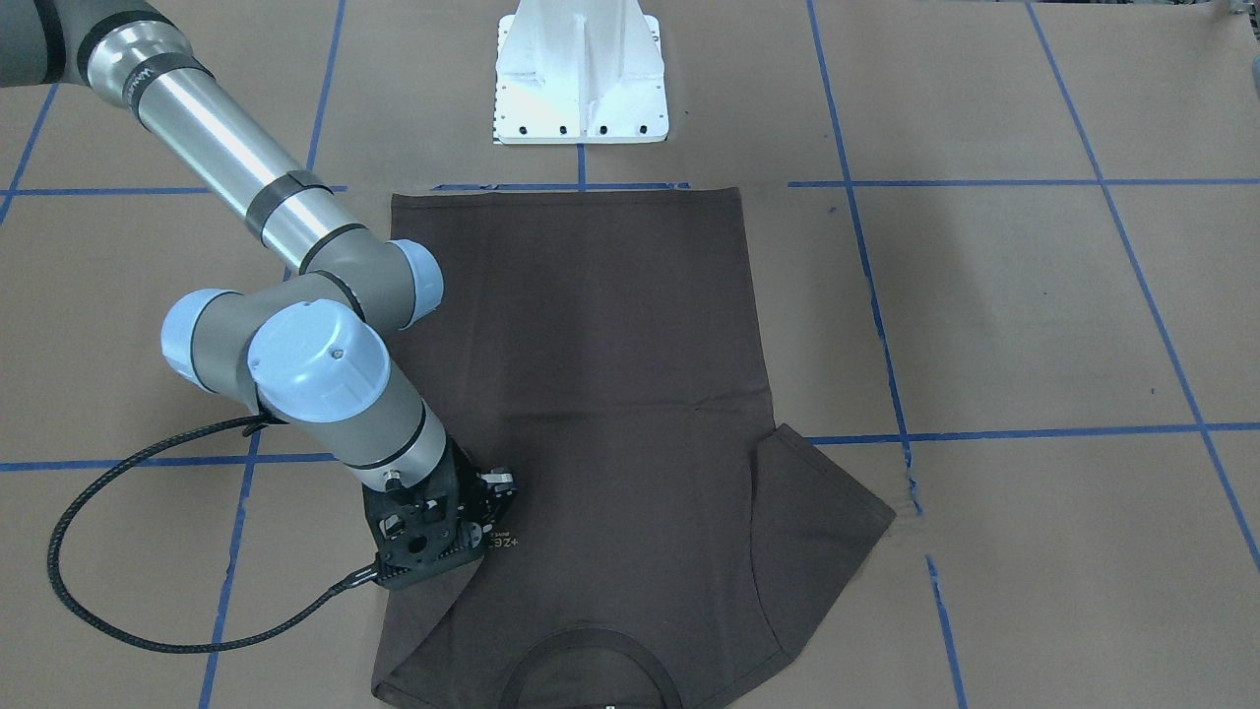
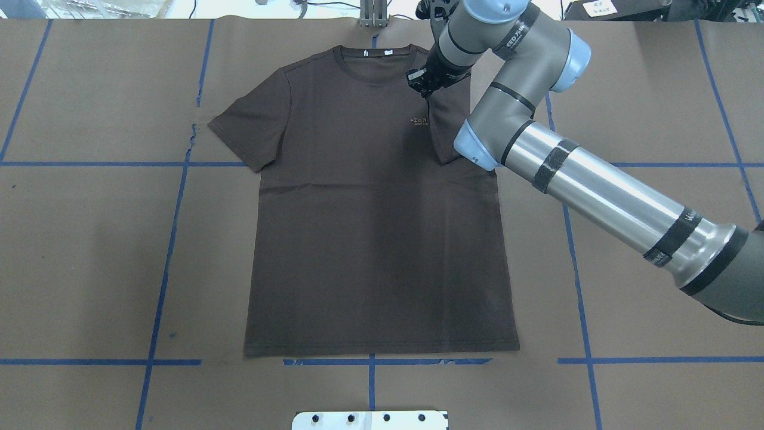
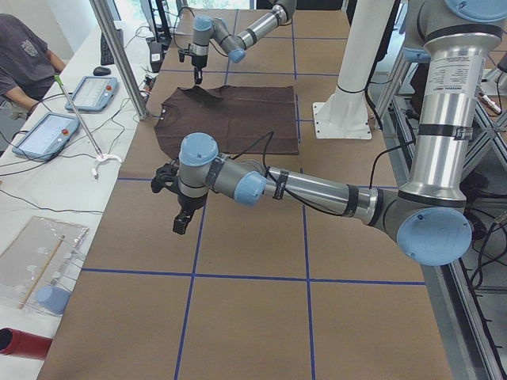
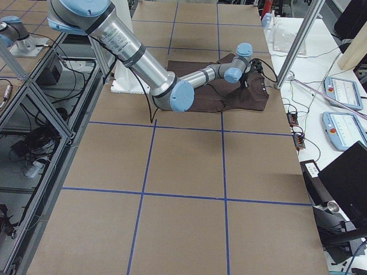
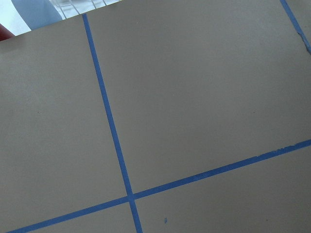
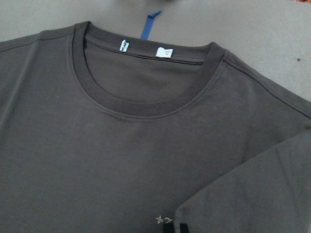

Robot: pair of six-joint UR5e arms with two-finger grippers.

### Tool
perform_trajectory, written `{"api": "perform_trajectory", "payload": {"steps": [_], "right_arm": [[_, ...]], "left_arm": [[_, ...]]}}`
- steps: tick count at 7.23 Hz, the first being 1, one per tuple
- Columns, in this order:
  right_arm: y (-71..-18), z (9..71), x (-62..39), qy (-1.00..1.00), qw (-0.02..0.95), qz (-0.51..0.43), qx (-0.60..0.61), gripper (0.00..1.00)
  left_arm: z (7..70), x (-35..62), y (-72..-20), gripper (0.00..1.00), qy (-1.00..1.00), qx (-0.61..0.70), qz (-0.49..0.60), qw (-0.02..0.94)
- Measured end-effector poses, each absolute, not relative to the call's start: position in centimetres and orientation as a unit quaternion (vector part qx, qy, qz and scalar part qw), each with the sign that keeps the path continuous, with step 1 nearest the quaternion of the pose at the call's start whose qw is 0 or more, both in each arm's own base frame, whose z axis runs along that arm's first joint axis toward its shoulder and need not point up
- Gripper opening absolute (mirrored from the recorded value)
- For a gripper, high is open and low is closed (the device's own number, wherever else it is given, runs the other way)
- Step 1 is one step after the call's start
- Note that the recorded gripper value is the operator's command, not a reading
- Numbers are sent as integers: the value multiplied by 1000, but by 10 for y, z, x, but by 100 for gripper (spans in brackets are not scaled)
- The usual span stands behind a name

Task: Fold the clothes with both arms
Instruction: 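Grasp the sleeve with the right gripper and fold it inward onto the shirt, then move the left gripper to the other sleeve while the right gripper withdraws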

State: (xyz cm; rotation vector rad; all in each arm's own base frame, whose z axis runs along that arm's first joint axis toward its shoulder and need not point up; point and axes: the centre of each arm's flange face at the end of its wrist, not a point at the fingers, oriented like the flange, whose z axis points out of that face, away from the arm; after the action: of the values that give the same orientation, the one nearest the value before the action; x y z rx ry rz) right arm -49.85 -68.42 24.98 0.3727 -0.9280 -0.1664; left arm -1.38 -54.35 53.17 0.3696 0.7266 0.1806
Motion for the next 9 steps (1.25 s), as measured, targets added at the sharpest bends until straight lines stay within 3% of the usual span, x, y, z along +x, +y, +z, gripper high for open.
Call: {"api": "perform_trajectory", "payload": {"steps": [3,5,9], "right_arm": [[-678,248,-509,-440,875,-81,187,100],[-674,241,-506,-445,878,-52,167,100],[-615,236,-394,-401,915,-2,51,100]], "left_arm": [[526,-13,-547,100,353,185,89,913],[476,7,-576,100,368,201,62,906],[373,236,-613,100,446,149,-24,882]]}}
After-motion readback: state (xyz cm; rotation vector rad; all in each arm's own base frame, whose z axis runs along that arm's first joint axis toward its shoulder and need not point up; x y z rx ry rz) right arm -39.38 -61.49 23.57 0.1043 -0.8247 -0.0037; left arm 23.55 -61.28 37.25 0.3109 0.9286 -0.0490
